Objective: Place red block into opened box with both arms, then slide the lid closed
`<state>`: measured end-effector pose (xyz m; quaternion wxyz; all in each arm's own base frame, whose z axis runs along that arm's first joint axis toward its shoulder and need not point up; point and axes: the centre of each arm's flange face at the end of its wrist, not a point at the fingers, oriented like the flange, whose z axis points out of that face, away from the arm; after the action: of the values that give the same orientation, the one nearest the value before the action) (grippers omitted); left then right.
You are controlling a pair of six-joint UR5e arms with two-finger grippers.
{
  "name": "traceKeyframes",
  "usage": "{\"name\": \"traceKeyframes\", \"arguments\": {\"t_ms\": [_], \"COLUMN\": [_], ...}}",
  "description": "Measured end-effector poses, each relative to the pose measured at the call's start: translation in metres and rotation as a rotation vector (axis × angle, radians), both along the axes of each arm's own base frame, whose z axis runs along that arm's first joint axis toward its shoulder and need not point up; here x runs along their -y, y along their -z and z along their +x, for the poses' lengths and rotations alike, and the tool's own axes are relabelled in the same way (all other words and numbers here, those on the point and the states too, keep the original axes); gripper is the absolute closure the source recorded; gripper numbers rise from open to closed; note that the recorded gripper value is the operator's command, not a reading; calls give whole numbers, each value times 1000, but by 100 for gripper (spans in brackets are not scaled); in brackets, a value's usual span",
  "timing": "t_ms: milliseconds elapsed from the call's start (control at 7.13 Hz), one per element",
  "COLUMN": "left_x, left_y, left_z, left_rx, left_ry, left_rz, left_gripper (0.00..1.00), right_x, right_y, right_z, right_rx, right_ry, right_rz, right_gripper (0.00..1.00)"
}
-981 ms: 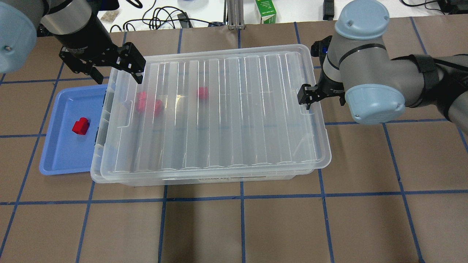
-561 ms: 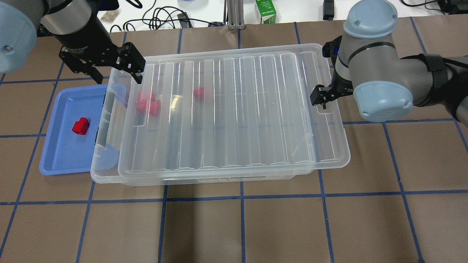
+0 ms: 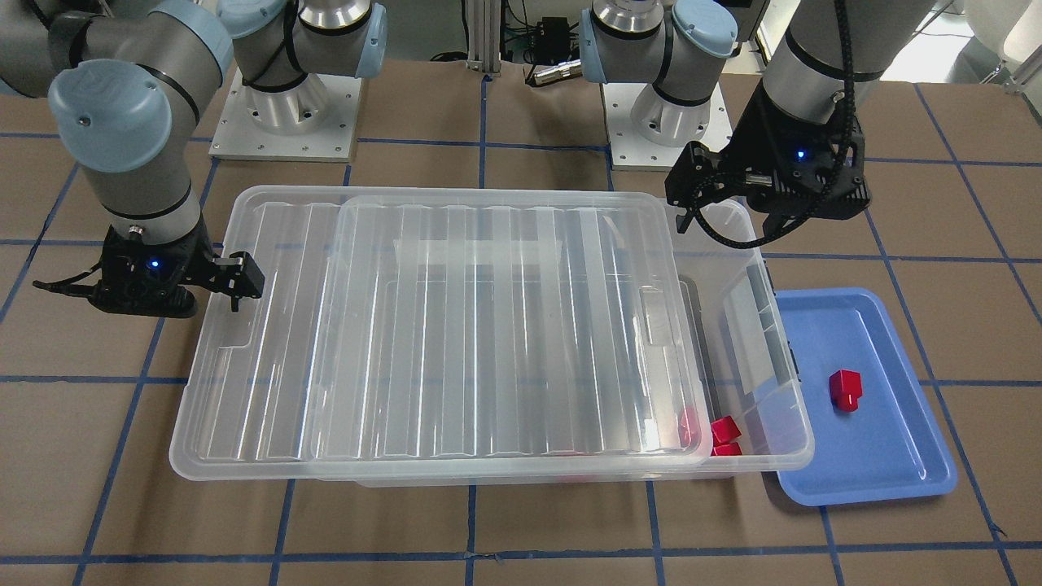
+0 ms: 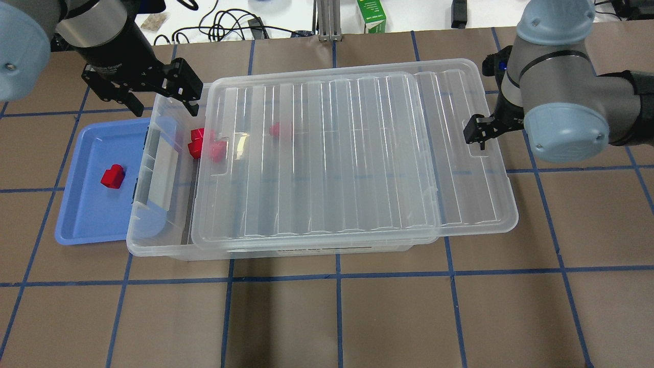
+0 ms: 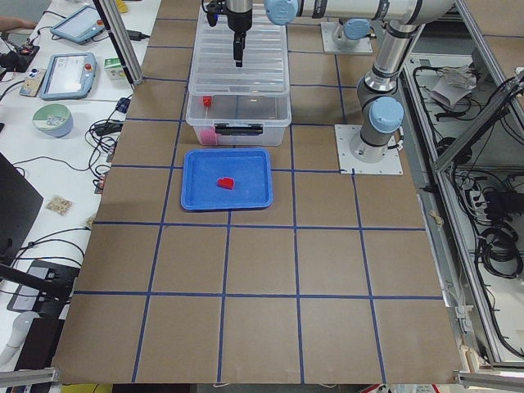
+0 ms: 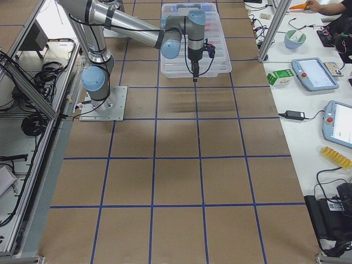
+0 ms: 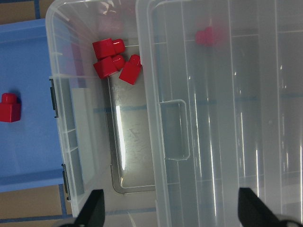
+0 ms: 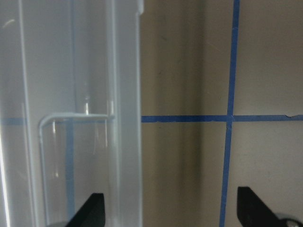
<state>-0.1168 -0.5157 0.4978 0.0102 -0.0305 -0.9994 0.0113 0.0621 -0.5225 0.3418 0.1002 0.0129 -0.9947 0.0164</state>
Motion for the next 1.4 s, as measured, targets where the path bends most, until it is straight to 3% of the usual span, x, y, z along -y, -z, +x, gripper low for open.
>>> {"name": "traceKeyframes", "arguments": {"t_ms": [421, 1121, 1402], "left_x": [3, 6, 12], "left_y": [3, 6, 9], "left_z": [1, 1, 27], "left_rx": [6, -1, -2], "left_ry": [0, 0, -27], "left_rz": [-3, -1, -4], "left_gripper": [0, 0, 0], "right_x": [-1, 0, -1], "right_y": [-5, -6, -7], "right_z": [-29, -69, -70], "right_rx": [-18, -20, -19], "right_ry": [35, -5, -8], "right_rz": [8, 31, 30], "right_gripper": [0, 0, 0]}}
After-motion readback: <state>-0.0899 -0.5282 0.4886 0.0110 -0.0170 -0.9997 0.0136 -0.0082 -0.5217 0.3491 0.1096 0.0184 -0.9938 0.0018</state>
